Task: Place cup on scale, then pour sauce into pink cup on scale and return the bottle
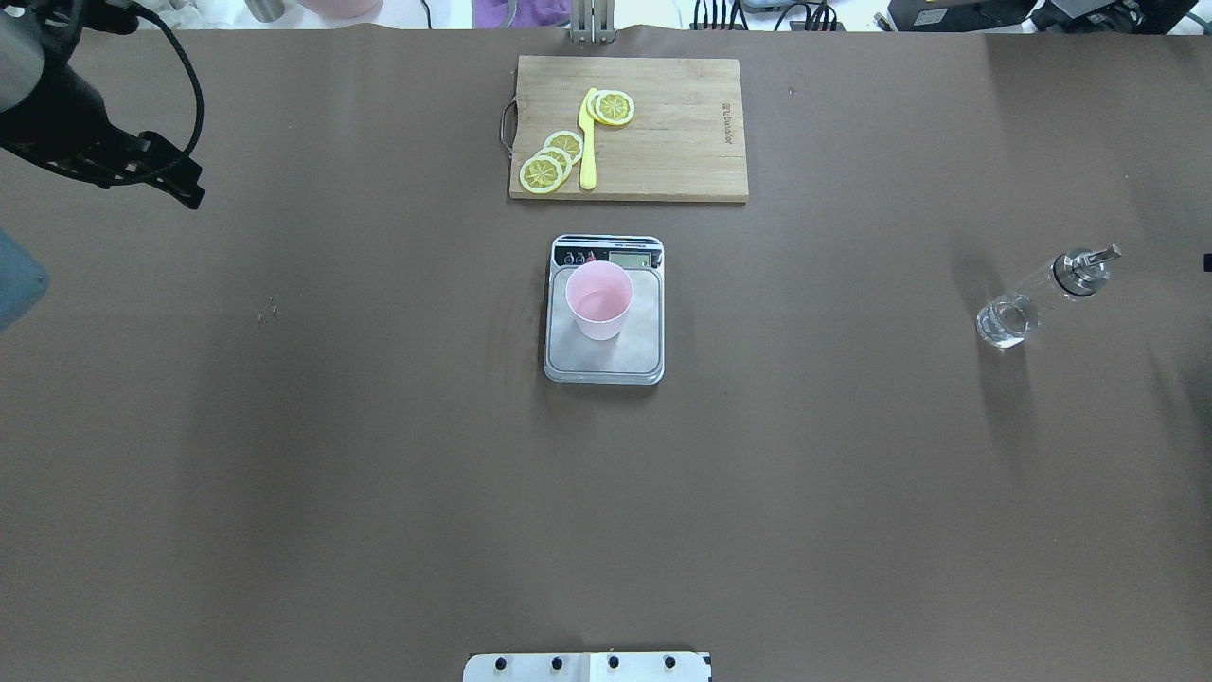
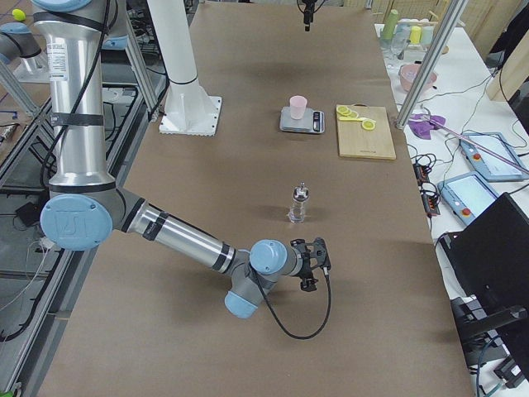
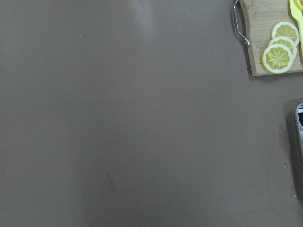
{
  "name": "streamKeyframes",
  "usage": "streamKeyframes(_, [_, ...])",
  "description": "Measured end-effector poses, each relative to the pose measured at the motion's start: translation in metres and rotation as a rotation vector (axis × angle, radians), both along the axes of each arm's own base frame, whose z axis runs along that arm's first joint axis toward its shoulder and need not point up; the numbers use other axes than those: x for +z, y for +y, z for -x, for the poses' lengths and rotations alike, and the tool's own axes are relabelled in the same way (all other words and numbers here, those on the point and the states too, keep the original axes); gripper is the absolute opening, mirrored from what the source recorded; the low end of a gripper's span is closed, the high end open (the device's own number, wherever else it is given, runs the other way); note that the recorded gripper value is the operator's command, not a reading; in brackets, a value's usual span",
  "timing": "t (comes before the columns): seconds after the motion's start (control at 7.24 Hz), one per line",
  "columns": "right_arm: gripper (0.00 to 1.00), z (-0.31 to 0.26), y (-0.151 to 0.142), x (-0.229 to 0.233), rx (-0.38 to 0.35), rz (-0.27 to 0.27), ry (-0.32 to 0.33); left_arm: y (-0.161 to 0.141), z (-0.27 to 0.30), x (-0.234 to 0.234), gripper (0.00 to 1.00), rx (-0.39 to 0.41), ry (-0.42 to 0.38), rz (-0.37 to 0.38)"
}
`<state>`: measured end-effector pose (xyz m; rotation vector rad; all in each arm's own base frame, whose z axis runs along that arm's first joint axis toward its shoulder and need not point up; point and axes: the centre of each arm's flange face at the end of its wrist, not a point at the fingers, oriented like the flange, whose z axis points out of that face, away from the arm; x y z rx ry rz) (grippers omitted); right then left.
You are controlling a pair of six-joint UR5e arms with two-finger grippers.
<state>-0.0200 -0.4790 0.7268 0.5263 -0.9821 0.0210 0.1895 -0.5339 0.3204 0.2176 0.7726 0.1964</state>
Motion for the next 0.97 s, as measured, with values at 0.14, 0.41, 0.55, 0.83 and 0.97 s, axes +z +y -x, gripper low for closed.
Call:
streamKeyframes(0.14, [1.0, -0.006, -0.007, 0.001, -0.024, 0.016, 0.027, -0.003, 0.019, 0.021, 0.97, 0.019, -0.027, -0.018])
streamKeyframes(0.41, [1.0, -0.023, -0.028, -0.004, -0.065, 0.07, 0.069, -0.009, 0.051, 0.063, 0.97, 0.046, -0.074, -0.021])
streamKeyframes(0.55, [1.0, -0.03, -0.034, -0.004, -0.09, 0.086, 0.096, -0.008, 0.059, 0.082, 0.97, 0.049, -0.089, 0.001])
streamKeyframes(0.83, [1.0, -0.034, -0.056, -0.013, -0.165, 0.128, 0.159, -0.008, 0.067, 0.114, 0.97, 0.046, -0.11, 0.057])
streamKeyframes(0.97, [1.0, -0.033, -0.068, -0.024, -0.208, 0.152, 0.188, -0.007, 0.073, 0.128, 0.97, 0.038, -0.116, 0.084])
